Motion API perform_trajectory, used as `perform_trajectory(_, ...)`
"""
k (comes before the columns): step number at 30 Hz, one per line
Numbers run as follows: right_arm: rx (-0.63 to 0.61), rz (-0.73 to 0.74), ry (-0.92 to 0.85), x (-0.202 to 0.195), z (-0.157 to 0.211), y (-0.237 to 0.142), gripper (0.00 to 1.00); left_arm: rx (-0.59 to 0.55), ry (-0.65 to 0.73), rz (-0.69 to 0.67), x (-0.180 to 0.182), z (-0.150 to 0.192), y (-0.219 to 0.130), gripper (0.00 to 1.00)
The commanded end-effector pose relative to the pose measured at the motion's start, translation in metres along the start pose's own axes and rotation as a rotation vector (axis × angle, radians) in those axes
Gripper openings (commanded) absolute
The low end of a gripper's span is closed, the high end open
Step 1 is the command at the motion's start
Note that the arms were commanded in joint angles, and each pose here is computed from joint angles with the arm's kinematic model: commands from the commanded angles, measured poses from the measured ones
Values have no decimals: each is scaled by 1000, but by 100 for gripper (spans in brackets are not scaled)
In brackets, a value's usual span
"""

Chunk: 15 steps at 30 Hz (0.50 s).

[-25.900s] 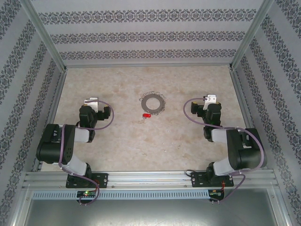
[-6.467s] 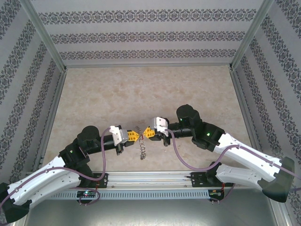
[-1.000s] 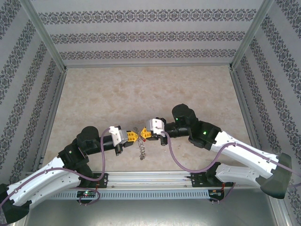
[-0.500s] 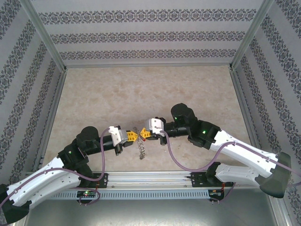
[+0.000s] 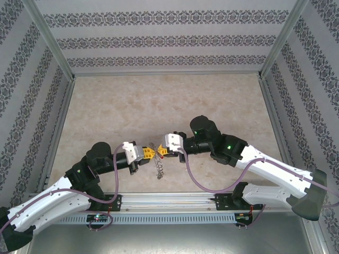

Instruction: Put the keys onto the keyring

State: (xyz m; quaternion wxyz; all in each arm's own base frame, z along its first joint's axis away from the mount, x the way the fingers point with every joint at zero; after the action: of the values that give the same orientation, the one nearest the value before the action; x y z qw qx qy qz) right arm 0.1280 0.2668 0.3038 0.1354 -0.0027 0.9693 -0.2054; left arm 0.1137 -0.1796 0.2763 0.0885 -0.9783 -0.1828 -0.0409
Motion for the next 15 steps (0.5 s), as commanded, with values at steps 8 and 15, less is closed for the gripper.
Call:
perform_trajectory(8,104,-2,-3,2,8,7,0,-149,79,30,-5,-31,-9,0)
perform_trajectory(15,128,2,-4,2,6,9,0,-147,78,28,-5,-31,-8,0)
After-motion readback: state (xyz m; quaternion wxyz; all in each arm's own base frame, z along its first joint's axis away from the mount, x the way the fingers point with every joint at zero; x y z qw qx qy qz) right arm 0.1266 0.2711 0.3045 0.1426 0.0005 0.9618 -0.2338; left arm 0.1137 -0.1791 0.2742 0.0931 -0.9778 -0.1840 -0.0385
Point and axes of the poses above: each hand's point on the last joint's axis, 136 mm out from that joint toward the fingers, its own y axis out along the fingers, its own x axis along the line the jaws close on, z = x × y, the point moved 7 cm from there along -y, back along the fingers, and after that the axes turned 2 degrees about -y, right-handed, at the moved point
